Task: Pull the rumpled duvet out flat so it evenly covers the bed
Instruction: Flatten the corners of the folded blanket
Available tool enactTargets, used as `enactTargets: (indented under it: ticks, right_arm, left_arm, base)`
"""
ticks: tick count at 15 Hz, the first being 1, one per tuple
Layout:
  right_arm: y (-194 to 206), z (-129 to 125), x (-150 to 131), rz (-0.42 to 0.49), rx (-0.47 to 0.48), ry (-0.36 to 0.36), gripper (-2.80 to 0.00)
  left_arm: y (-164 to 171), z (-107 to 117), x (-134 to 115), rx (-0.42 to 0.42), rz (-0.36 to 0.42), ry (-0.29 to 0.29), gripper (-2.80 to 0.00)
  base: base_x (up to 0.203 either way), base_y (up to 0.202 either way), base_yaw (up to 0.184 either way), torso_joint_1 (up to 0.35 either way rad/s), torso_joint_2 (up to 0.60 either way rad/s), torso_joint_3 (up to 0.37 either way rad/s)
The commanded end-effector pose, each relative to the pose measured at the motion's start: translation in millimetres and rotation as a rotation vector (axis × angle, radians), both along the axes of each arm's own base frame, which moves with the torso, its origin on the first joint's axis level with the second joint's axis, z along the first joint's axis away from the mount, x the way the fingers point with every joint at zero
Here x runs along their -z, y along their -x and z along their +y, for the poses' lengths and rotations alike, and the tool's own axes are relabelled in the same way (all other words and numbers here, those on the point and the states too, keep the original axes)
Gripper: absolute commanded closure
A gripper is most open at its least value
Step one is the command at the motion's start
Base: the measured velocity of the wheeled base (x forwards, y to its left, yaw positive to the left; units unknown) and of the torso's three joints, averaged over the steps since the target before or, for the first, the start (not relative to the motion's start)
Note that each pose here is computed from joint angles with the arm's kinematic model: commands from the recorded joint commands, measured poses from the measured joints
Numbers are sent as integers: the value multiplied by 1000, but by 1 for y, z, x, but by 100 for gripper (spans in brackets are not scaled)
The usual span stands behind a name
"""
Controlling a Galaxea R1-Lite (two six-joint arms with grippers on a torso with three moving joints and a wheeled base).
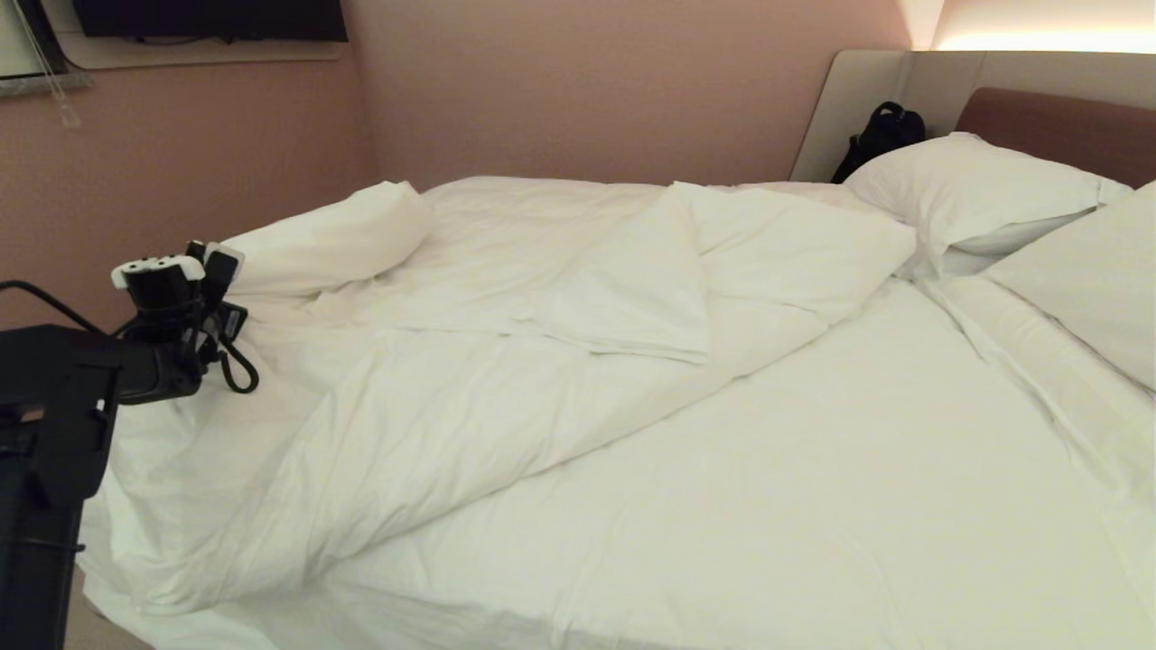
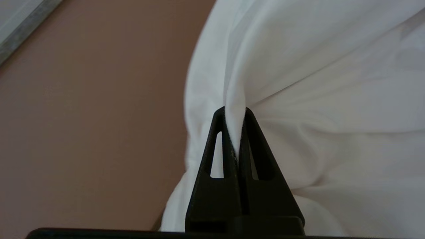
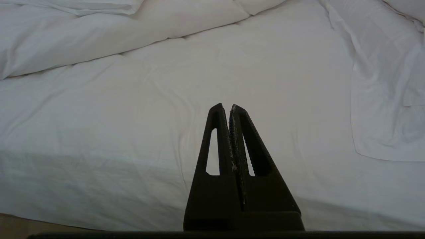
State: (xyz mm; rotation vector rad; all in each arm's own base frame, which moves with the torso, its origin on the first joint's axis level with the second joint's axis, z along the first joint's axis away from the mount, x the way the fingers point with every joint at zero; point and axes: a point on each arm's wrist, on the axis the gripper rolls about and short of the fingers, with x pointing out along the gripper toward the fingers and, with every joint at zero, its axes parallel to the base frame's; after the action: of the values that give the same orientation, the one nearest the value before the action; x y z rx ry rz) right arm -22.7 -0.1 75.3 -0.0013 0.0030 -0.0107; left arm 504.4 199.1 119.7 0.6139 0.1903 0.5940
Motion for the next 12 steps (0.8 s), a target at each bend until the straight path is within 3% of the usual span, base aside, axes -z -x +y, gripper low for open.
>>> enactTargets:
  ticks: [1, 6, 12]
  right_arm:
    - [0, 0, 0, 0, 0, 0, 0]
    - [0, 0, 0, 0, 0, 0, 0]
    - [0, 0, 0, 0, 0, 0, 0]
  left_arm:
    - [10, 18, -9, -42, -15, -9, 0]
    - [35, 63, -14, -142, -13, -11, 0]
    - [39, 76, 11, -166, 64, -16, 0]
  base:
    - [0, 0, 0, 0, 0, 0]
    - [0, 0, 0, 0, 0, 0]
    - [0, 0, 0, 0, 0, 0]
